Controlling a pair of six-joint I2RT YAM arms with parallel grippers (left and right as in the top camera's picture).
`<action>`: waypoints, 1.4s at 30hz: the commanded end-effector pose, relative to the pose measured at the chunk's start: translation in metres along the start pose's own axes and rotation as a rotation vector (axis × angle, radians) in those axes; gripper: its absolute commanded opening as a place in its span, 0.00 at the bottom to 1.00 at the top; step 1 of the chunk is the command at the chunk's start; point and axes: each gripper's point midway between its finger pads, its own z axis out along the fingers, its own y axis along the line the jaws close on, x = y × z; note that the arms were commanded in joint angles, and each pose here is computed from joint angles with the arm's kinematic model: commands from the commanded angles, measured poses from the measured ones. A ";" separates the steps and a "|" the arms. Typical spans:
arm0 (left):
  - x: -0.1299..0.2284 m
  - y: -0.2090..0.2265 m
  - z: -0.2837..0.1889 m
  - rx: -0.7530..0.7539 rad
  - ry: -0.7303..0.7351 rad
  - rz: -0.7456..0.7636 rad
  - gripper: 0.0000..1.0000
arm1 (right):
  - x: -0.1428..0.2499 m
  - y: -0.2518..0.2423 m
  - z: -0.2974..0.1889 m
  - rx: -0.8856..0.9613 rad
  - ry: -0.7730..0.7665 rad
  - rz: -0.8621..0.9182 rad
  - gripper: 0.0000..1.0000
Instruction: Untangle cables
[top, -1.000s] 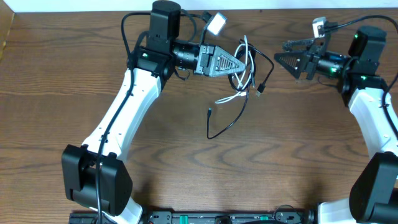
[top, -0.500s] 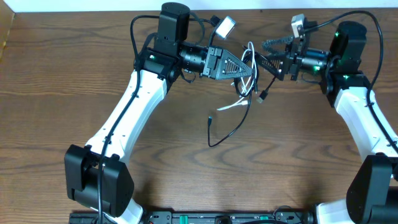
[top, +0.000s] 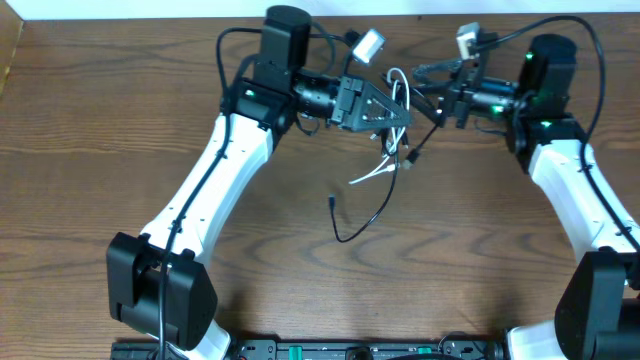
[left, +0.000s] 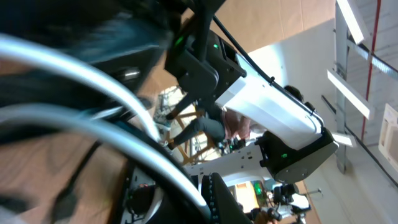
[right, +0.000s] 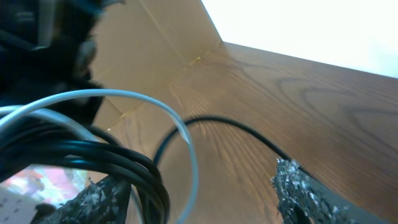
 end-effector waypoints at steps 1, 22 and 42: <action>0.007 -0.021 0.012 0.035 0.042 0.022 0.08 | -0.010 -0.007 0.009 0.114 -0.026 -0.001 0.68; 0.005 -0.026 0.014 0.046 0.049 -0.034 0.08 | 0.045 -0.116 -0.049 0.864 -0.082 0.551 0.44; -0.058 0.017 -0.095 -0.214 -0.303 0.126 0.08 | 0.162 -0.115 -0.164 1.223 0.363 0.763 0.01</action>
